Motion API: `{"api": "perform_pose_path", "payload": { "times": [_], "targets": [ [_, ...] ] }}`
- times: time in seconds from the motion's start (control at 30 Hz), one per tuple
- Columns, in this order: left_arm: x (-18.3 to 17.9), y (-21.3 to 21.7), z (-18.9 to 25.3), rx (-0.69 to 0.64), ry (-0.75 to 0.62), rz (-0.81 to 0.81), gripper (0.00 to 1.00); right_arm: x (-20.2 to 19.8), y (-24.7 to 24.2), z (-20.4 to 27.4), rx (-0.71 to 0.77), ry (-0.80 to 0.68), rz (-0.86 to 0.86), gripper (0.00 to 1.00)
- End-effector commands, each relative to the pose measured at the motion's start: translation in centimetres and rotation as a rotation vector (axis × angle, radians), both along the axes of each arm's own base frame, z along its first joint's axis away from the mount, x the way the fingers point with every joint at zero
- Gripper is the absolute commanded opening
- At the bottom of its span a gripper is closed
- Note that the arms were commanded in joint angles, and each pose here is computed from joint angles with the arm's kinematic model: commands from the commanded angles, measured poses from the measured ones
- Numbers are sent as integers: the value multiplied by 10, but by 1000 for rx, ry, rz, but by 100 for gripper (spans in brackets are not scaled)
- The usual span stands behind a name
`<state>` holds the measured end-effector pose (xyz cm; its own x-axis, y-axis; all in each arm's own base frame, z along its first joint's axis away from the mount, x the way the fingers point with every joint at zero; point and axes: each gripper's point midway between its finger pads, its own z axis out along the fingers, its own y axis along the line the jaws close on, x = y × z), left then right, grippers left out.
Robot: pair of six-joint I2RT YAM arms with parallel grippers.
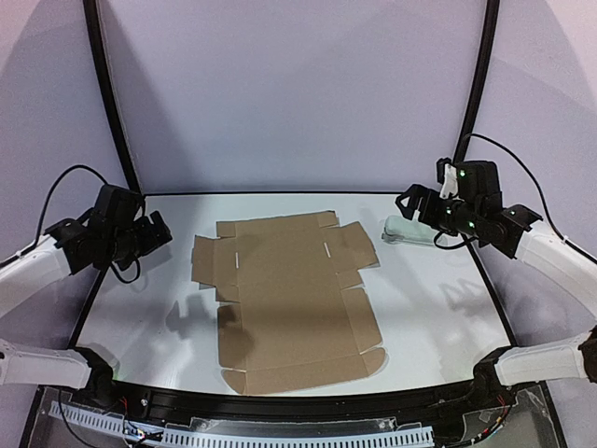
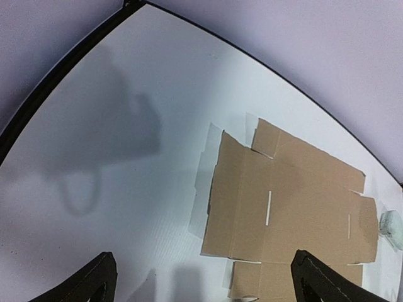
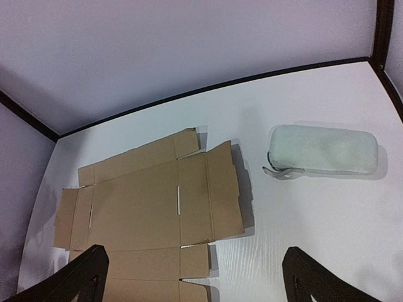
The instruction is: Fold the paper box
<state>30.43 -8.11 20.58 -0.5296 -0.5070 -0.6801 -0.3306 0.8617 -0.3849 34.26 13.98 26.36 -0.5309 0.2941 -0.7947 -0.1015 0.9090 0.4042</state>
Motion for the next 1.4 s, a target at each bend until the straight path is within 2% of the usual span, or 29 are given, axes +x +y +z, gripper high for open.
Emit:
{"api": "perform_pose_path", "payload": {
  "times": [0.0, 0.13, 0.2, 0.3, 0.5, 0.77, 0.9, 1.0, 1.07, 1.17, 1.23, 1.27, 1.3, 1.33, 1.37],
  "targets": [
    [19, -10, -22, 17, 35, -73, 99, 7, 17, 8, 23, -41, 77, 98],
    [47, -18, -48, -7, 109, -132, 99, 8, 39, 6, 67, -37, 183, 98],
    [62, -23, -71, -67, 169, -178, 99, 10, 45, 3, 70, -25, 212, 98],
    [72, -41, -84, -149, 206, -263, 99, 10, 47, 3, 65, -20, 227, 98],
    [87, -61, -109, -195, 257, -340, 99, 12, 46, -2, 48, 14, 216, 98],
    [102, -75, -128, -221, 276, -389, 98, 9, 49, 5, 50, -3, 244, 98],
    [109, -77, -144, -207, 292, -400, 94, 7, 49, 13, 59, -26, 252, 98],
    [116, -83, -148, -223, 257, -424, 90, 5, 49, 19, 71, -51, 255, 98],
    [119, -90, -152, -249, 249, -454, 86, 3, 50, 24, 88, -62, 259, 98],
    [127, -97, -153, -271, 226, -475, 70, 0, 51, 30, 106, -79, 266, 98],
    [131, -107, -148, -317, 195, -519, 52, -3, 50, 35, 116, -101, 268, 98],
    [132, -110, -147, -330, 181, -534, 46, -4, 50, 36, 119, -110, 272, 98],
    [130, -115, -145, -351, 171, -561, 35, -5, 50, 37, 123, -117, 274, 98],
    [133, -118, -140, -358, 142, -578, 27, -6, 50, 39, 125, -123, 275, 98],
    [134, -121, -137, -367, 128, -598, 9, -7, 49, 39, 124, -128, 277, 98]
  ]
}}
